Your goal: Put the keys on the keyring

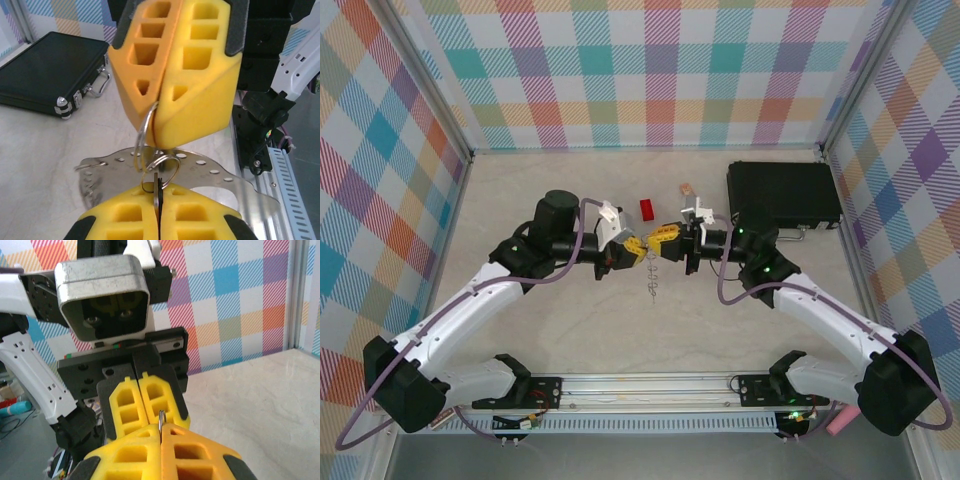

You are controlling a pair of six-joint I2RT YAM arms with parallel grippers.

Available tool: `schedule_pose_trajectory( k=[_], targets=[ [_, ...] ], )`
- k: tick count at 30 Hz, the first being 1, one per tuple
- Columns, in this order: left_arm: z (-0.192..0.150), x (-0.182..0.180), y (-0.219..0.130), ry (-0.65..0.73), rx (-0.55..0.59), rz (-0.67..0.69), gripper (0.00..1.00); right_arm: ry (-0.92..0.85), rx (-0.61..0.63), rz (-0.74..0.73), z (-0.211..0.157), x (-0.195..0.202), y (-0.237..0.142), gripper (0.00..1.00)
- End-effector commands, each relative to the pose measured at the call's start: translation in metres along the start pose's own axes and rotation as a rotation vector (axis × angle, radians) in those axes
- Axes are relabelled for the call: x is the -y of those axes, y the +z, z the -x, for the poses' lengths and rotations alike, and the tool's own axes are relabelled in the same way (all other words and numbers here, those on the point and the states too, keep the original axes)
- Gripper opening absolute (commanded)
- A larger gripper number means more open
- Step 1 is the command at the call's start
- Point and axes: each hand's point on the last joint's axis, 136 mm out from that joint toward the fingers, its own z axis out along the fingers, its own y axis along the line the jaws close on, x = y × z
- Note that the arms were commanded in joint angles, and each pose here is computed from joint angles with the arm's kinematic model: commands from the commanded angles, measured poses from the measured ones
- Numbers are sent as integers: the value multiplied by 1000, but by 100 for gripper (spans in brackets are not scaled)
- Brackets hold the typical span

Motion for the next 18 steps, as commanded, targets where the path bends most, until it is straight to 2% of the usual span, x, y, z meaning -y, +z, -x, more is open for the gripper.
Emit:
schedule_pose_trajectory(
  k=[1, 7, 8, 9, 11, 12, 18],
  targets=[
    [-1, 14, 9, -25, -6, -74, 0, -109, 144, 4, 40, -9, -8, 0],
    [3, 18, 13, -32, -6, -89, 0, -107, 159, -3, 39, -8, -8, 0],
    [12, 16, 11, -8, 23, -72, 1, -110, 160, -9, 39, -7, -8, 0],
    [13, 14, 9, -7, 29, -51, 5, -112, 159, -17, 38, -6, -9, 0],
    [18, 9, 4, 0, 44, -4, 22, -115, 155, -28, 37, -4, -10, 0],
    [21, 8, 1, -1, 57, 15, 27, -118, 152, -33, 37, -4, -10, 0],
    [47, -3, -20, -42, 189, 60, 28, -116, 154, -54, 33, 1, -13, 0]
  ],
)
